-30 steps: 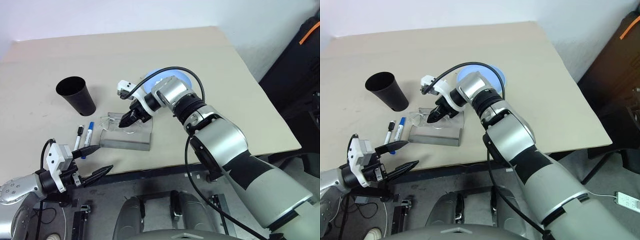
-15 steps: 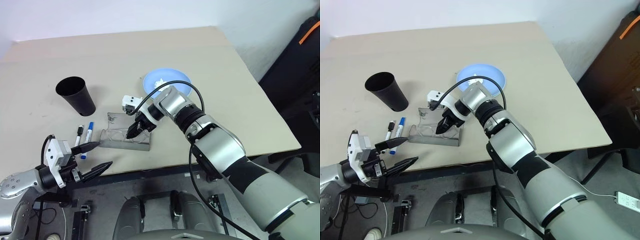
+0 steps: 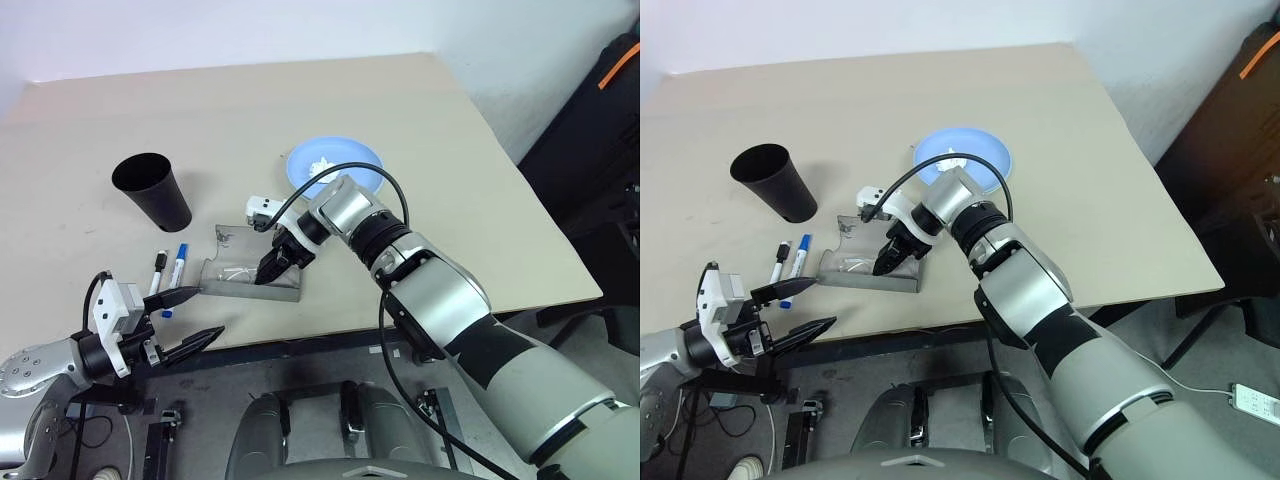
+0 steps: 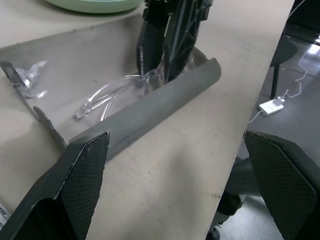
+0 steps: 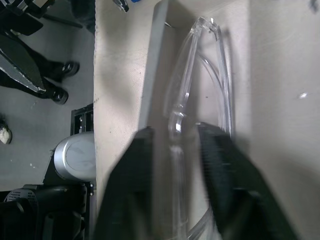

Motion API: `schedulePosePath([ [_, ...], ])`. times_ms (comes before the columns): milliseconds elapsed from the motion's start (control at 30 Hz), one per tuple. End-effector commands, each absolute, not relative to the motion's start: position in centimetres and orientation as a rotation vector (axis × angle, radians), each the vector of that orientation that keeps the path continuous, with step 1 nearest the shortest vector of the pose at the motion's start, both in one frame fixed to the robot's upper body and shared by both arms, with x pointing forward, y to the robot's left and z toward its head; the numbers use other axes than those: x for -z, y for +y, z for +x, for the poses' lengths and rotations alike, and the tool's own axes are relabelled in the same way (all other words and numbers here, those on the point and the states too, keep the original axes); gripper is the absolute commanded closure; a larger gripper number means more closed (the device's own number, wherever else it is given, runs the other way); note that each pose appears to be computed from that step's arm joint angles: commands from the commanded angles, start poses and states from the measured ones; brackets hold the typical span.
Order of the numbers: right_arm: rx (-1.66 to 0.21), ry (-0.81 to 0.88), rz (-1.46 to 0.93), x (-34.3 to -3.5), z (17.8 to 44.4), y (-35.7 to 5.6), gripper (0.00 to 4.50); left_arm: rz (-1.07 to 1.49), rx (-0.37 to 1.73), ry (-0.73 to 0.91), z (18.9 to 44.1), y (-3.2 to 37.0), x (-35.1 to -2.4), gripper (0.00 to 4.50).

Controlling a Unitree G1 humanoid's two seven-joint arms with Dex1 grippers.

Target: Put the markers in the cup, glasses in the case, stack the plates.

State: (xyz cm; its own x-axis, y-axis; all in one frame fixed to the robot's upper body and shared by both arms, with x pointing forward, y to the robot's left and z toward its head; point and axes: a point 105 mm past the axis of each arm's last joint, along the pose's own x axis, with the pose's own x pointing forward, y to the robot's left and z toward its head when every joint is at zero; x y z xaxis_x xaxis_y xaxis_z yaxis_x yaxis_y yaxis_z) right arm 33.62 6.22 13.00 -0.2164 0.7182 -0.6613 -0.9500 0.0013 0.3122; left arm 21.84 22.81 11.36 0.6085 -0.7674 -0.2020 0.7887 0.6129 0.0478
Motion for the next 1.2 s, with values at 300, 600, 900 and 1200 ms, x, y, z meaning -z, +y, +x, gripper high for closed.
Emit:
schedulePosePath([
  [300, -1.590, 0.745, -0.361, -15.6, 34.3, 6.7, 0.03, 0.171, 0.915, 0.151, 21.8, 22.7, -11.8, 0.00],
  [600, -1.628, 0.631, -0.296, -19.4, 34.6, 7.0, 0.03, 0.157, 0.918, 0.141, 22.0, 22.5, -11.8, 0.00],
  [900, -1.493, 0.395, -0.063, -23.8, 37.4, 4.7, 0.03, 0.118, 0.904, 0.121, 22.1, 22.7, -12.8, 0.00],
  [1200, -1.312, 0.626, 0.010, -18.6, 38.4, 4.0, 0.03, 0.101, 0.891, 0.144, 21.8, 23.7, -13.6, 0.00],
])
